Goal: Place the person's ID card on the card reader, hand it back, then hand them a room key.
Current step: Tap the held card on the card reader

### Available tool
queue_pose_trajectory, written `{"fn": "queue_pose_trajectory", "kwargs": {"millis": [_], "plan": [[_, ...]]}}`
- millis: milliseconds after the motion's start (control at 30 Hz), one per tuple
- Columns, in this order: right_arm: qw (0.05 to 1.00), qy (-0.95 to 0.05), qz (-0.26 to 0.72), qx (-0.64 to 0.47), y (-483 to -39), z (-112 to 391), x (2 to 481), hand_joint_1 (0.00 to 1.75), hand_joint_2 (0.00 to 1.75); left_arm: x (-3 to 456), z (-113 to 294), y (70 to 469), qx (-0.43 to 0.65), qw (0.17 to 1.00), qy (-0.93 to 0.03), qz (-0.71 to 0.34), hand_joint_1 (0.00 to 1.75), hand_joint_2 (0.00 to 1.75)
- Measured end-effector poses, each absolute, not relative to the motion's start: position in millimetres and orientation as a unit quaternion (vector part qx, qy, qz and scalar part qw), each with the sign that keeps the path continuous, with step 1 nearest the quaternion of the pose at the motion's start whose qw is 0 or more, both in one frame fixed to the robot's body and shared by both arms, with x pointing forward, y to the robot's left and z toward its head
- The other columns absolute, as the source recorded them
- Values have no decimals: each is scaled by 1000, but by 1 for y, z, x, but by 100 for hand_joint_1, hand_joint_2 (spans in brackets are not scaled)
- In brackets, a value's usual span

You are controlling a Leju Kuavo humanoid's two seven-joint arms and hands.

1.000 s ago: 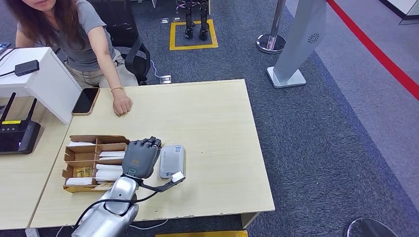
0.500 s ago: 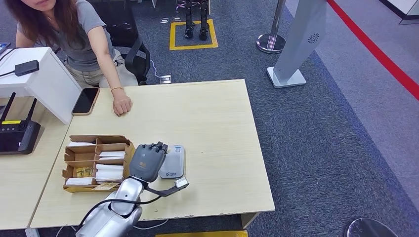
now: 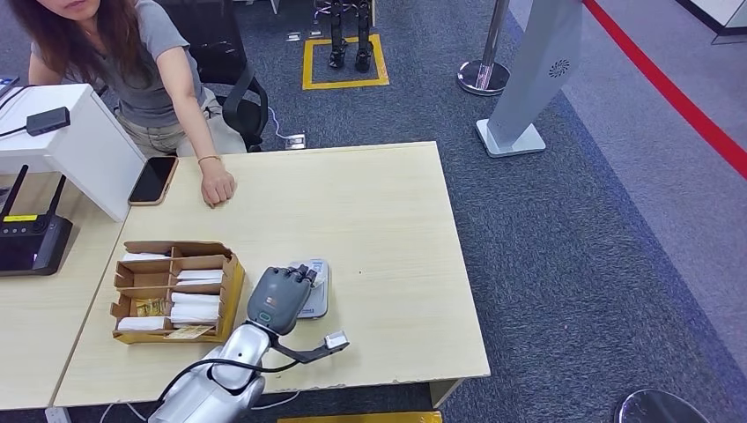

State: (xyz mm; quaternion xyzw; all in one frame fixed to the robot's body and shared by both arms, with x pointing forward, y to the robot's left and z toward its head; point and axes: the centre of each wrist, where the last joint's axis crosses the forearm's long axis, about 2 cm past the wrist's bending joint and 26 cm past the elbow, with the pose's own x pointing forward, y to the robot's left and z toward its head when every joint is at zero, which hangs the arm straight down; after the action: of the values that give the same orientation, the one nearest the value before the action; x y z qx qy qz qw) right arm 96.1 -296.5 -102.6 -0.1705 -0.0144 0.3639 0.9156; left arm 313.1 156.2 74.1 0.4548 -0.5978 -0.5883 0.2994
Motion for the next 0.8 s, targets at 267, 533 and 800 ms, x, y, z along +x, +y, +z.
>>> {"fn": "queue_pose_trajectory", "kwargs": {"millis": [267,533,800], "plan": [[916,-16,364,-171,-297,-103,96,0,0,312,73,152,445,302,-594,-598,175,175],[916,-19,364,-169,-297,-103,96,0,0,318,74,152,400,340,-575,-627,175,175],[916,-19,364,-169,-297,-103,97,0,0,321,76,151,394,346,-571,-632,175,175]]}}
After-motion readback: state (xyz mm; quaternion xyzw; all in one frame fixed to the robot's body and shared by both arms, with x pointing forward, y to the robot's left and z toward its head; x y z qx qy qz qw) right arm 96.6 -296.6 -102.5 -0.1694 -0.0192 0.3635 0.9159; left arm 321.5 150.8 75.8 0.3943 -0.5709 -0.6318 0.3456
